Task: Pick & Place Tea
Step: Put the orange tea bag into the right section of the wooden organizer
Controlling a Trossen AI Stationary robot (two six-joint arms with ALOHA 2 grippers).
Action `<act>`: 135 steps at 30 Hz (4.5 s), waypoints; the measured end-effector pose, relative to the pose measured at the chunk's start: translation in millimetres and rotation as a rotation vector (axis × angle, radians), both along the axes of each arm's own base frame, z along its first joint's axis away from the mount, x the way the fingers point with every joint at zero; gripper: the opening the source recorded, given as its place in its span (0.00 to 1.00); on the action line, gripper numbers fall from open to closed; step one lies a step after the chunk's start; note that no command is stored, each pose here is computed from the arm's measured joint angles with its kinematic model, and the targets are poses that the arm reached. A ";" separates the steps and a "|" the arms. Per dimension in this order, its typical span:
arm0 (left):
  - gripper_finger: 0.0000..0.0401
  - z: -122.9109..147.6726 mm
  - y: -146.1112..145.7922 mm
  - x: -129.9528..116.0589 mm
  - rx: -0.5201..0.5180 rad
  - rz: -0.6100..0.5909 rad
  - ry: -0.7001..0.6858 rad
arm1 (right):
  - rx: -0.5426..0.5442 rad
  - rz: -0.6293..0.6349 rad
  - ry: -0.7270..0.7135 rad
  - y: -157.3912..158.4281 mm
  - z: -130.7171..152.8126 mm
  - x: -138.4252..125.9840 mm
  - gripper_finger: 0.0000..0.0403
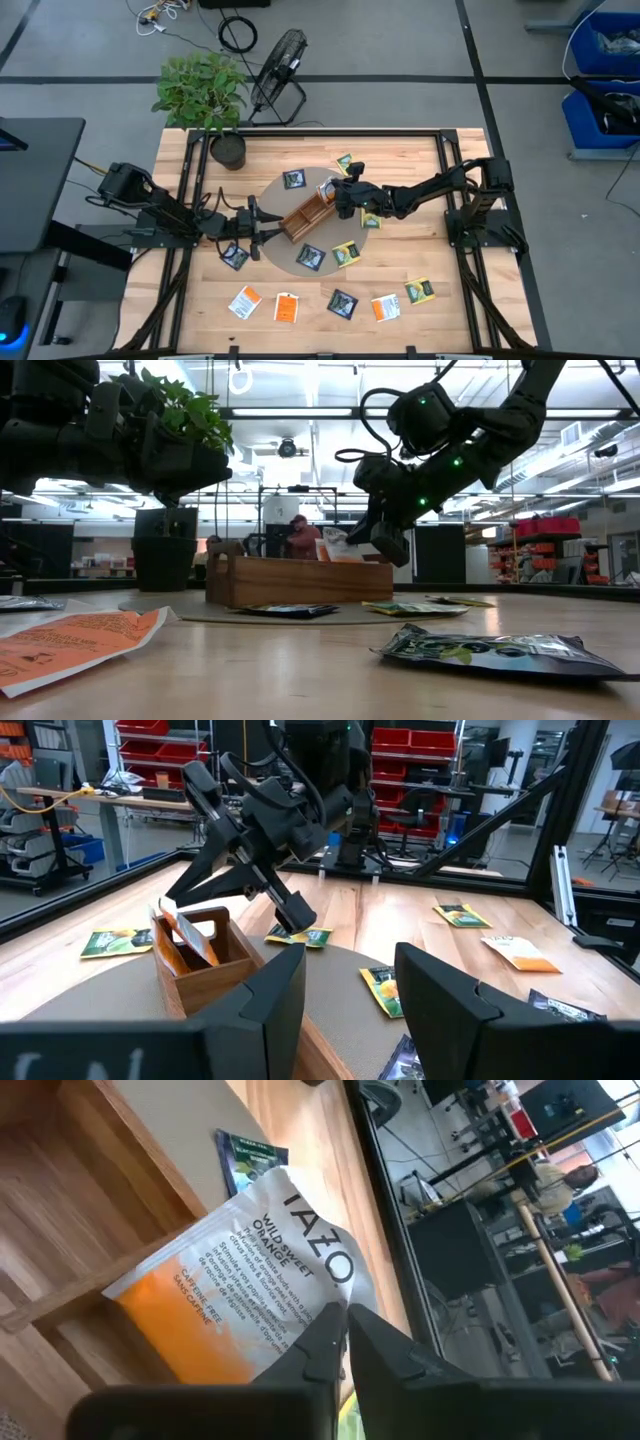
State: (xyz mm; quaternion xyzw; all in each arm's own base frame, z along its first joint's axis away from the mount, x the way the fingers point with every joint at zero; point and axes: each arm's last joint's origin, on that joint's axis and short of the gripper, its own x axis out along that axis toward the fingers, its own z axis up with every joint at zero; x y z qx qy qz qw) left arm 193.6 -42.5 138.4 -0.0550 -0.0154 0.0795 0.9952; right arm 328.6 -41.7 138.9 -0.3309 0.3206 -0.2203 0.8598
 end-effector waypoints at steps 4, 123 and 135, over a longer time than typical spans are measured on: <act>0.41 0.0 0.1 0.0 0.000 0.000 0.000 | -0.004 -0.001 0.003 -0.1 0.0 -0.1 0.10; 0.41 -2.2 0.0 0.0 -0.038 0.000 0.014 | 0.524 0.276 0.702 225.3 17.5 -120.1 0.05; 0.41 -3.4 0.0 -0.1 -0.057 -0.001 0.024 | 0.364 0.433 0.872 192.8 20.0 -100.6 0.08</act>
